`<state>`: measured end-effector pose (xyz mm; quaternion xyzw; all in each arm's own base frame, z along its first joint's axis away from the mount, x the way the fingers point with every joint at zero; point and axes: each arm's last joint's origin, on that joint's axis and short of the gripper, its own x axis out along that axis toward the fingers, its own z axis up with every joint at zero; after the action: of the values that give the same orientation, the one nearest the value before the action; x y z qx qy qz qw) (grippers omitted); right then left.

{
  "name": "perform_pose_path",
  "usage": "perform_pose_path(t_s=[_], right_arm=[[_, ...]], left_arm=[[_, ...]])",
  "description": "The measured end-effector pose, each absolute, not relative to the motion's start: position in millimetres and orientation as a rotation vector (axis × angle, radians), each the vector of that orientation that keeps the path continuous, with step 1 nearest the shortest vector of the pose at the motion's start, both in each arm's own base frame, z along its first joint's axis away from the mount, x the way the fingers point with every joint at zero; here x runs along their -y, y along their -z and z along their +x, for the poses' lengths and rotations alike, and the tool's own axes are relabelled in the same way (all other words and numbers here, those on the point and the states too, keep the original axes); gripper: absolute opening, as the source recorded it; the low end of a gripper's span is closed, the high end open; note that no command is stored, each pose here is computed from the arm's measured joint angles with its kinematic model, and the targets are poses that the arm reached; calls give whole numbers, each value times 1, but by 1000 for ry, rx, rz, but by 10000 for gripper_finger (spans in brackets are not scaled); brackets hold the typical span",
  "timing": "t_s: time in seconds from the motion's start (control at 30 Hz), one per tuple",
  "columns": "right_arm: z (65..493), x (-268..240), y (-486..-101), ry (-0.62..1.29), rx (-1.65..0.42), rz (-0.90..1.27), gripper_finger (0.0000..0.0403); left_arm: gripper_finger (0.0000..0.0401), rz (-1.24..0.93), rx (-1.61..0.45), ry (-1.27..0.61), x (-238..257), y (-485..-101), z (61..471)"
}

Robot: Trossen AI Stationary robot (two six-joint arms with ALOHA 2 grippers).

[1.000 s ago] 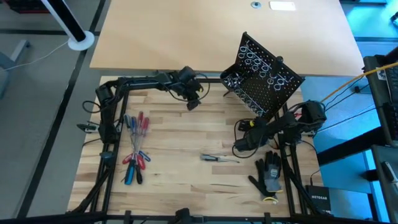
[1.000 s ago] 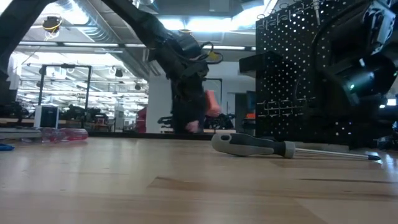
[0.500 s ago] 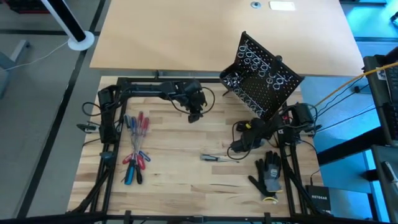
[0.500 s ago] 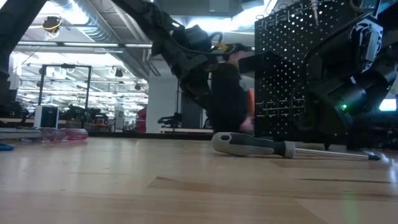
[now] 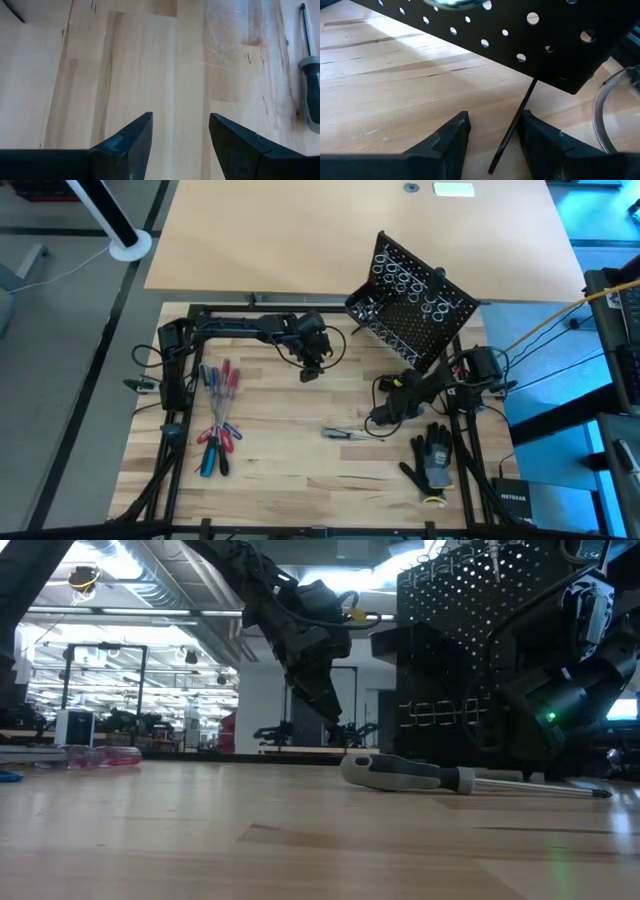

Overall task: Hang tools onto peg board
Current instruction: Adjust the black pegboard

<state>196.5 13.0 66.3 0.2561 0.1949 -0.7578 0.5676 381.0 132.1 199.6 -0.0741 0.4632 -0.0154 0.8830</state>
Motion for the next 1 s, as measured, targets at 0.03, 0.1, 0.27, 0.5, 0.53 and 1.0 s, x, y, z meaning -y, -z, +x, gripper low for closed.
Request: perform_pose_path(t_s=[0.03, 0.1, 0.27, 0.5, 0.53, 1.0], right_arm=[[197, -13, -66, 1777, -456, 599, 171], [197, -13, -66, 1765, -458, 589, 167], [199, -13, -65, 1730, -465, 560, 155], [201, -12, -65, 1700, -476, 518, 136], [201, -12, -65, 1694, -480, 509, 134], [207, -11, -64, 1619, -488, 439, 109]], left_arm=[[184, -155, -966, 32, -132, -200, 381], [184, -159, -977, 32, -132, -199, 380], [184, -168, -1011, 38, -131, -197, 377], [184, -187, -1095, 36, -130, -194, 369], [184, -192, -1107, 35, -131, -193, 368], [184, -249, -1255, 47, -128, -188, 354]])
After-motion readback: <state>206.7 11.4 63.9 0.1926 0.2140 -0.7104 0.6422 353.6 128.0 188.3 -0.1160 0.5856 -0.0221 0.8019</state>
